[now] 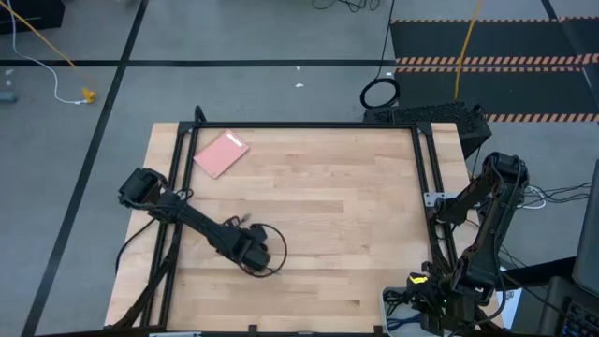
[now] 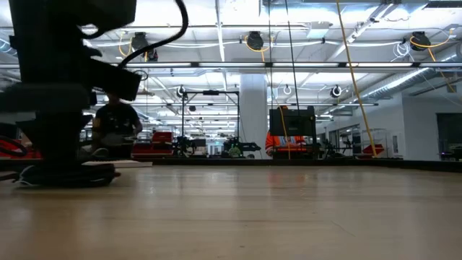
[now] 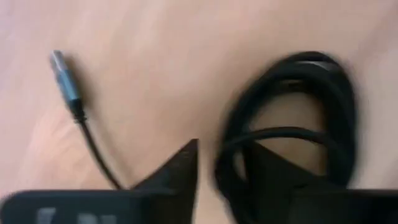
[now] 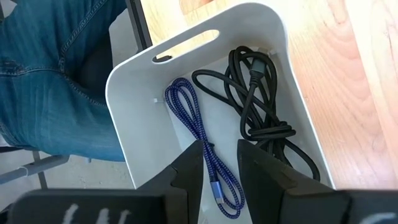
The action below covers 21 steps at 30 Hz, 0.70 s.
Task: Pick and place USB-C Cables
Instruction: Put the black charger cable into the bin
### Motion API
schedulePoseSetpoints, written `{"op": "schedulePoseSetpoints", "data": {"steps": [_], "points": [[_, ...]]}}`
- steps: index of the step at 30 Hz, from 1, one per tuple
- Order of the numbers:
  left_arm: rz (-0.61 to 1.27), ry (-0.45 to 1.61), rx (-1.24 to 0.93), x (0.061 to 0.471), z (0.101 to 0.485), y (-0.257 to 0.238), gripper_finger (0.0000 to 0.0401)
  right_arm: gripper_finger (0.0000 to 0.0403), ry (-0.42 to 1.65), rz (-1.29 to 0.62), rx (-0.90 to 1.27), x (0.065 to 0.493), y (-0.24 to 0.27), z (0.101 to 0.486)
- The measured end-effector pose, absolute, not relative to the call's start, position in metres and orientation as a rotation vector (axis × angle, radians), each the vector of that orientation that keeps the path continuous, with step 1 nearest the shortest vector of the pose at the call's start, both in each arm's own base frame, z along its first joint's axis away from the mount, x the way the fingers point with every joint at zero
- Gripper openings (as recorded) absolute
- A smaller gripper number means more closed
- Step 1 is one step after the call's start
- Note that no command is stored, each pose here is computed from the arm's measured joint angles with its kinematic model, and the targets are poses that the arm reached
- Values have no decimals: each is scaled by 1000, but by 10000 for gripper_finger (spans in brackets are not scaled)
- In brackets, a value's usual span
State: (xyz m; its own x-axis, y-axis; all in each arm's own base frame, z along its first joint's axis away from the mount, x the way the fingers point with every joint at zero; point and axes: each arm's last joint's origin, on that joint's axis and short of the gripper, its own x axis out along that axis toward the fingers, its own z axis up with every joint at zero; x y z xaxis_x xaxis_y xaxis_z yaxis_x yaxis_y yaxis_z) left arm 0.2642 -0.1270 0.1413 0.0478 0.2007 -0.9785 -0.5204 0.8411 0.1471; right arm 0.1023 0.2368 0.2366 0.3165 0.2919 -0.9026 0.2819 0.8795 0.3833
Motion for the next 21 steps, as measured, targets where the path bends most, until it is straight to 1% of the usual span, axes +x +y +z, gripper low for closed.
{"op": "schedulePoseSetpoints", "data": {"steps": [2,5,7,9,11,13,17,21], "points": [[635,1443,-285,260,142,-124,193,91,1265,7,532,102,237,237],[725,1467,-284,254,143,-120,263,91,1264,6,532,102,237,237],[777,1462,-288,251,143,-119,300,91,1262,5,531,102,237,237],[826,1460,-306,249,144,-117,329,91,1249,1,530,103,237,237],[864,1459,-319,248,144,-116,348,91,1239,-2,529,103,237,237],[898,1454,-338,247,144,-114,356,91,1239,-2,529,103,236,237],[969,1464,-384,246,144,-110,359,91,1238,-2,529,103,237,237],[988,1471,-416,245,142,-106,360,91,1238,-1,530,103,237,237]]}}
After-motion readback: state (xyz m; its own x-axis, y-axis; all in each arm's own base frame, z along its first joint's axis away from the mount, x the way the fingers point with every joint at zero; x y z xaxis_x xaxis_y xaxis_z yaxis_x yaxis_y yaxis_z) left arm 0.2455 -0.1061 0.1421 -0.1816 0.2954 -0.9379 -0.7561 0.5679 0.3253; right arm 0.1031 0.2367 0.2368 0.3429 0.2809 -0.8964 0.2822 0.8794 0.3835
